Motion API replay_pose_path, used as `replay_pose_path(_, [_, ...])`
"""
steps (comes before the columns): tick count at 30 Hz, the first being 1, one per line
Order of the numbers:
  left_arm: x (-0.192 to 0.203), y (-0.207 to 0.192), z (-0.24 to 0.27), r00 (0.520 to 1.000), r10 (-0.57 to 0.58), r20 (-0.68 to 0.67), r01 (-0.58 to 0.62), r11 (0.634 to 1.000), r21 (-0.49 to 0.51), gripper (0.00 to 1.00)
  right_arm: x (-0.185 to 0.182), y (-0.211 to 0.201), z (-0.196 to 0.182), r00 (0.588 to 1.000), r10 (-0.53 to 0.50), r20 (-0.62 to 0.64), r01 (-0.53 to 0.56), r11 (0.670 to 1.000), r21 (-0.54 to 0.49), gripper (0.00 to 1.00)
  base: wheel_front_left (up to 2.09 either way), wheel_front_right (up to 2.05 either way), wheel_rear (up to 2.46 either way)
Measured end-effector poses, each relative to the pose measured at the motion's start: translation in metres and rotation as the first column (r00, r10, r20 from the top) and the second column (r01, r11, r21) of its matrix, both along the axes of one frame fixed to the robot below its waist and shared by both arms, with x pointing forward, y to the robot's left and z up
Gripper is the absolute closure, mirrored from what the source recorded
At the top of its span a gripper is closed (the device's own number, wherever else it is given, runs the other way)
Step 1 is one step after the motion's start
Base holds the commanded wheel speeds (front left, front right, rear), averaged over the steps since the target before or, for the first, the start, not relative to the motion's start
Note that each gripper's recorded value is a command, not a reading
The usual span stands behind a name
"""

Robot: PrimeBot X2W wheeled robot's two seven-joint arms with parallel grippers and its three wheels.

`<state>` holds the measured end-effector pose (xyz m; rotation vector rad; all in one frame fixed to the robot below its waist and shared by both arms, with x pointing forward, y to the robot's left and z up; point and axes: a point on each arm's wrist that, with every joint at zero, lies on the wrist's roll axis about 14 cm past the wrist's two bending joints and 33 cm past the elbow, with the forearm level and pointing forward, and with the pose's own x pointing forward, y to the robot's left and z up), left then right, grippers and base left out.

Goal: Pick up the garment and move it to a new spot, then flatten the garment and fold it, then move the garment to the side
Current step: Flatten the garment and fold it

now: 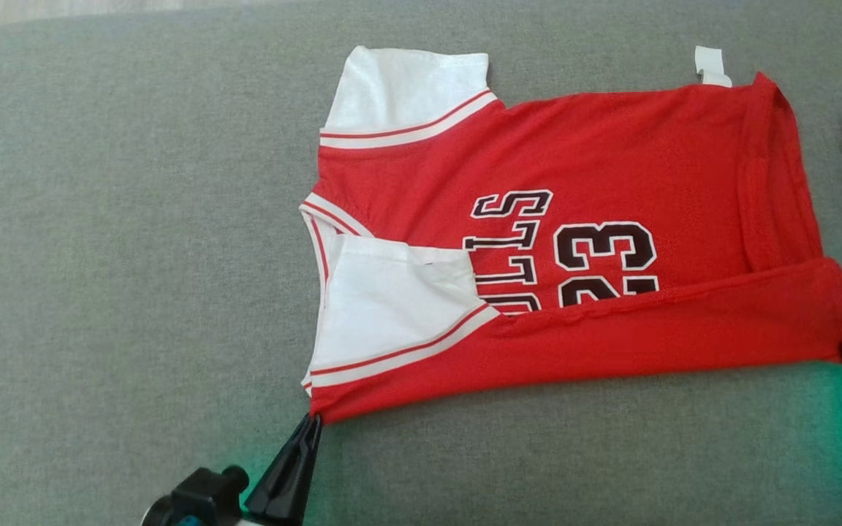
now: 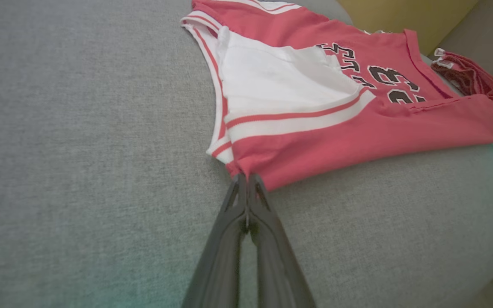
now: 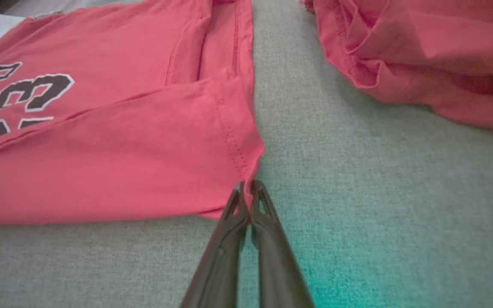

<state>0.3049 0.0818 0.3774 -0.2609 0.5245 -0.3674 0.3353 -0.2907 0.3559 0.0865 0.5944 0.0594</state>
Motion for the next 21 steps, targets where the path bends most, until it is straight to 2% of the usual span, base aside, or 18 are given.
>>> replay_pose_path(4, [0.002,-0.002,0.0,0.999,-0.022,-0.03,0.022,1.0,0.002,1.0,0.004,-0.001,0.004,1.0,-0.003,-0.001,0.003,1.0,0.004,1.0,0.0,0.0,0.0])
replay_pose_path(5, [0.002,-0.004,0.0,0.999,-0.027,-0.043,0.027,1.0,-0.003,0.96,0.005,-0.001,0.004,1.0,-0.006,-0.002,0.006,1.0,0.006,0.92,0.0,0.0,0.0])
replay_pose_path(6, [0.002,-0.004,-0.001,0.998,-0.03,-0.053,0.03,1.0,-0.001,0.38,0.004,-0.001,0.004,1.0,-0.008,-0.006,0.008,1.0,0.008,0.35,0.0,0.0,0.0])
replay_pose_path(7, [0.003,-0.004,0.0,0.998,-0.03,-0.056,0.031,1.0,0.001,0.0,0.004,-0.002,0.005,1.0,-0.014,-0.001,0.014,1.0,0.011,0.0,0.0,0.0,0.0])
replay_pose_path(14, [0.031,0.0,0.027,0.998,-0.055,0.021,0.054,0.998,0.022,0.0,0.017,-0.008,0.019,0.998,-0.033,0.054,0.033,0.999,0.01,0.0,0.0,0.0,0.0])
replay_pose_path(18, [0.092,-0.003,0.08,0.969,-0.149,0.197,0.136,0.988,0.077,0.0,0.036,-0.01,0.034,0.993,-0.021,0.114,0.022,1.0,-0.006,0.0,0.0,0.0,0.0])
replay_pose_path(20, [0.131,-0.008,0.113,0.93,-0.215,0.297,0.185,0.975,0.126,0.0,0.045,-0.009,0.038,0.992,-0.004,0.129,0.007,1.0,-0.022,0.0,0.0,0.0,0.0])
replay_pose_path(21, [0.168,-0.017,0.138,0.893,-0.276,0.357,0.226,0.958,0.174,0.0,0.053,-0.006,0.039,0.991,0.018,0.13,-0.013,0.999,-0.04,0.0,0.0,0.0,0.0])
